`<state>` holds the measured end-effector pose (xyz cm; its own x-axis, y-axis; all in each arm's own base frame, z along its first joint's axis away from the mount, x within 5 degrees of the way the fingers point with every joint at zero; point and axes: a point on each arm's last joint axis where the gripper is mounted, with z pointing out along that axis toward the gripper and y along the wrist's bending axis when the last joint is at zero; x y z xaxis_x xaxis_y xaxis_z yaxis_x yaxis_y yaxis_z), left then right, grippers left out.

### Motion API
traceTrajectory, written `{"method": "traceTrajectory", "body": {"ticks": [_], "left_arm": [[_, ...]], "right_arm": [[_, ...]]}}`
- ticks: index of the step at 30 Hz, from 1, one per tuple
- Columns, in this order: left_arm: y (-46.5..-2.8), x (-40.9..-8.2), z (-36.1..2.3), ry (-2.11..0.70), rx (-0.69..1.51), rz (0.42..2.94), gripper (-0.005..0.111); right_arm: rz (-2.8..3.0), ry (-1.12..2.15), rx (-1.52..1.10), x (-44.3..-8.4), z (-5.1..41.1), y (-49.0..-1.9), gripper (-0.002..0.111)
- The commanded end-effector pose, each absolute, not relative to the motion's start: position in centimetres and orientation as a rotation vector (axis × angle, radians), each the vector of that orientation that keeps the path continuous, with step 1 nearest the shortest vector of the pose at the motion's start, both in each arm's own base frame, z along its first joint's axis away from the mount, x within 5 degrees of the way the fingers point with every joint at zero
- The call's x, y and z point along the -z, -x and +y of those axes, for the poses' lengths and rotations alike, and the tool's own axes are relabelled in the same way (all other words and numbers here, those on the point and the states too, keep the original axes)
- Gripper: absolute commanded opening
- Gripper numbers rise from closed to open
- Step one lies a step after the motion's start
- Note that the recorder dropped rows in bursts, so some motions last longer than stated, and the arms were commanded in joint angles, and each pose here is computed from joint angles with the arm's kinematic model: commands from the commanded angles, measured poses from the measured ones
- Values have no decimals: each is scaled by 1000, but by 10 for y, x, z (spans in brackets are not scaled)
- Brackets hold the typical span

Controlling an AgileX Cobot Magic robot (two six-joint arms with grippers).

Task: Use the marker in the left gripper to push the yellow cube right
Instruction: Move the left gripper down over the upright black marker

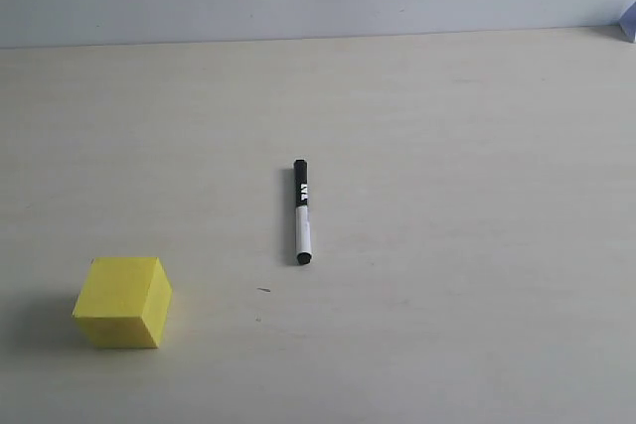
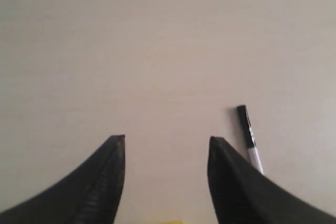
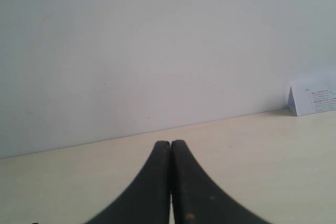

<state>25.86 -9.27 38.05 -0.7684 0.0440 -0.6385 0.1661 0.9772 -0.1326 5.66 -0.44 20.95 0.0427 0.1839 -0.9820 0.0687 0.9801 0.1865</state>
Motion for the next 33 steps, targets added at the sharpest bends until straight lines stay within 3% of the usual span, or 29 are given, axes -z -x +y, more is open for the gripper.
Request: {"method": "traceTrajectory", "body": {"ticks": [1, 6, 14, 21, 33], "left_arm": [[-281, -355, -142, -238, 277, 2593, 49], [-306, -315, -196, -285, 276, 2703, 49], [-327, -252, -244, -239, 224, 2861, 49], [-331, -210, -266, -154, 292, 2987, 49], [-341, -167, -290, -141, 291, 3167, 49]], "right_arm": [[1528, -200, -89, -208, -4, -56, 0], [1528, -200, -89, -208, -4, -56, 0], [1528, -200, -89, -208, -4, -56, 0], [1528, -200, -89, -208, -4, -56, 0], [1528, -200, -89, -208, -4, -56, 0]]}}
